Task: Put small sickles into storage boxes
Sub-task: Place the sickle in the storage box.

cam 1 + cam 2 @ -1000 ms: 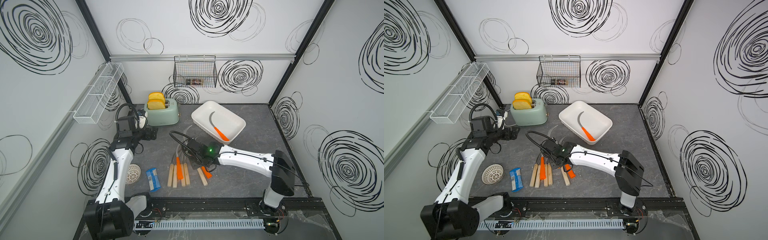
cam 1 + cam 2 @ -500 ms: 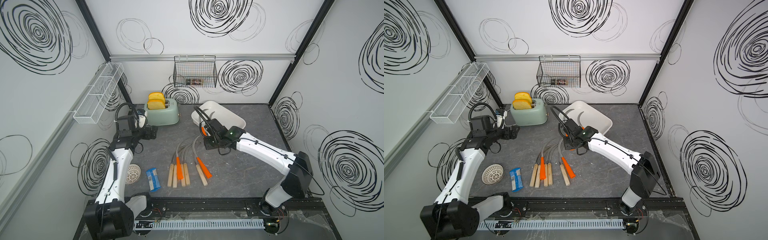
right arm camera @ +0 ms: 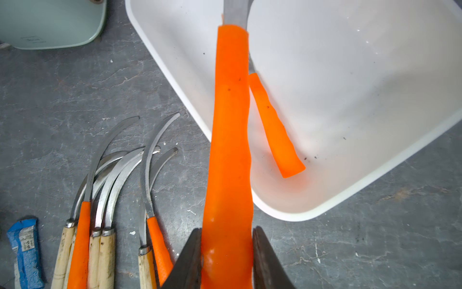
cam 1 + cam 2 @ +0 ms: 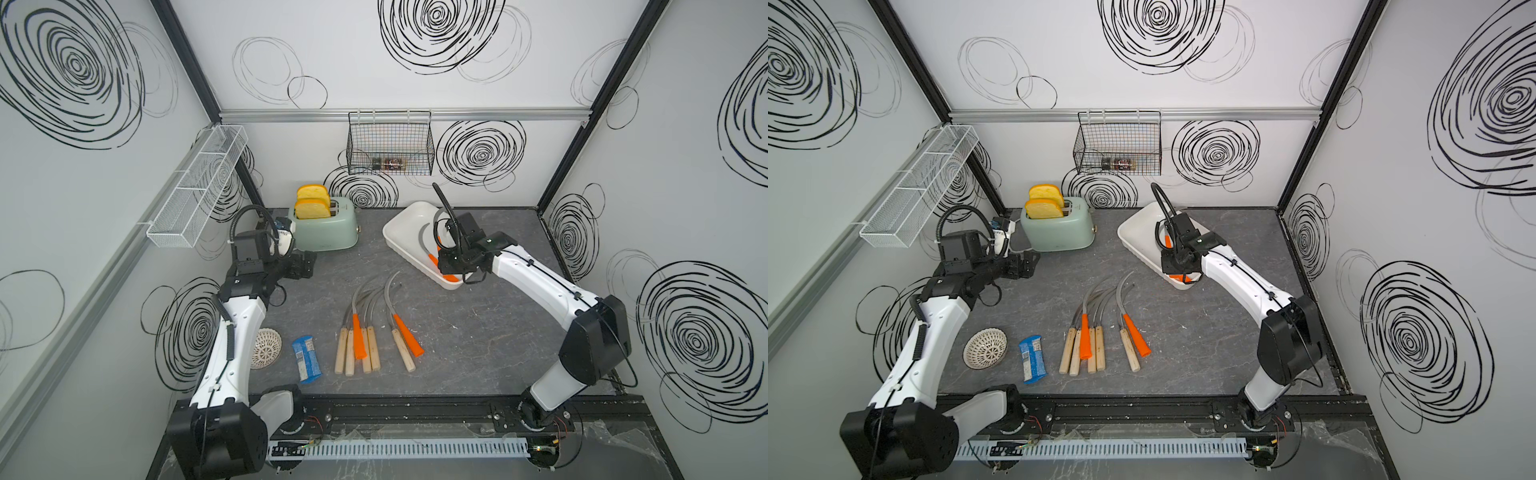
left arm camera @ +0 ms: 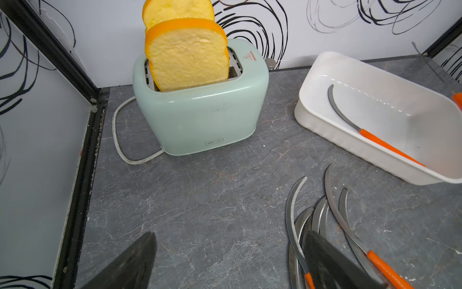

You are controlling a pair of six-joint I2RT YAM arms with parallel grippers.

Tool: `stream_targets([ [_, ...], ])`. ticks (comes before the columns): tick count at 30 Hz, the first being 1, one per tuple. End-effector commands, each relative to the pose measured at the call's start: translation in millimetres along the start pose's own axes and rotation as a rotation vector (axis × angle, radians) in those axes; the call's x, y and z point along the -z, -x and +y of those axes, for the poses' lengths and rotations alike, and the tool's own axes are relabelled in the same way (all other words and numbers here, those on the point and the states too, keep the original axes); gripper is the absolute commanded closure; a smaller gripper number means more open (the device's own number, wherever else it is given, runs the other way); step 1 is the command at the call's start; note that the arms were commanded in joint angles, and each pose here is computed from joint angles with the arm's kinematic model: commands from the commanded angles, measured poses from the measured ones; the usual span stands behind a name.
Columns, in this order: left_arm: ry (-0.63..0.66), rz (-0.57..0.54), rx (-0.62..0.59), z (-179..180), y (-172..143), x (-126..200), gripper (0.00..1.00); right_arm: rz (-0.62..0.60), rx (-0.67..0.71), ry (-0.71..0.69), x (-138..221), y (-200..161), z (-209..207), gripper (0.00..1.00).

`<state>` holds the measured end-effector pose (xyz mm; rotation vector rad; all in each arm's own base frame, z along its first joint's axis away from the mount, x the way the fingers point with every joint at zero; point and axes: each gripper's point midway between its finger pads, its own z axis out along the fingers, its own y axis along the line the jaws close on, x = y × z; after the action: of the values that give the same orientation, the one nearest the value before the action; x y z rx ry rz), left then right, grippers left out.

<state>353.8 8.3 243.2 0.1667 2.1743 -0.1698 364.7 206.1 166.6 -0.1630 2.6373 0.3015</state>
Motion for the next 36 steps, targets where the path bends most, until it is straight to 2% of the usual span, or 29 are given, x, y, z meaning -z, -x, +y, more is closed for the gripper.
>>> stream_targets([
  [1, -0.021, -0.054, -0.045, -5.8, 19.7, 5.2, 0.04, -0.028, 0.037, 0.017, -5.6, 19.6, -1.9, 1.0],
  [13, -0.044, -0.062, -0.043, -7.9, 22.7, 0.2, 0.04, 0.017, 0.129, -0.054, -40.9, 45.0, -19.9, 1.0],
  [26, -0.047, -0.066, -0.049, -7.9, 23.2, -1.6, 0.04, 0.12, 0.229, -0.197, -83.6, 40.3, -44.7, 1.0],
  [36, -0.048, -0.072, -0.047, -8.6, 24.3, 0.1, 0.04, 0.159, 0.283, -0.245, -92.9, 38.5, -49.8, 1.0],
])
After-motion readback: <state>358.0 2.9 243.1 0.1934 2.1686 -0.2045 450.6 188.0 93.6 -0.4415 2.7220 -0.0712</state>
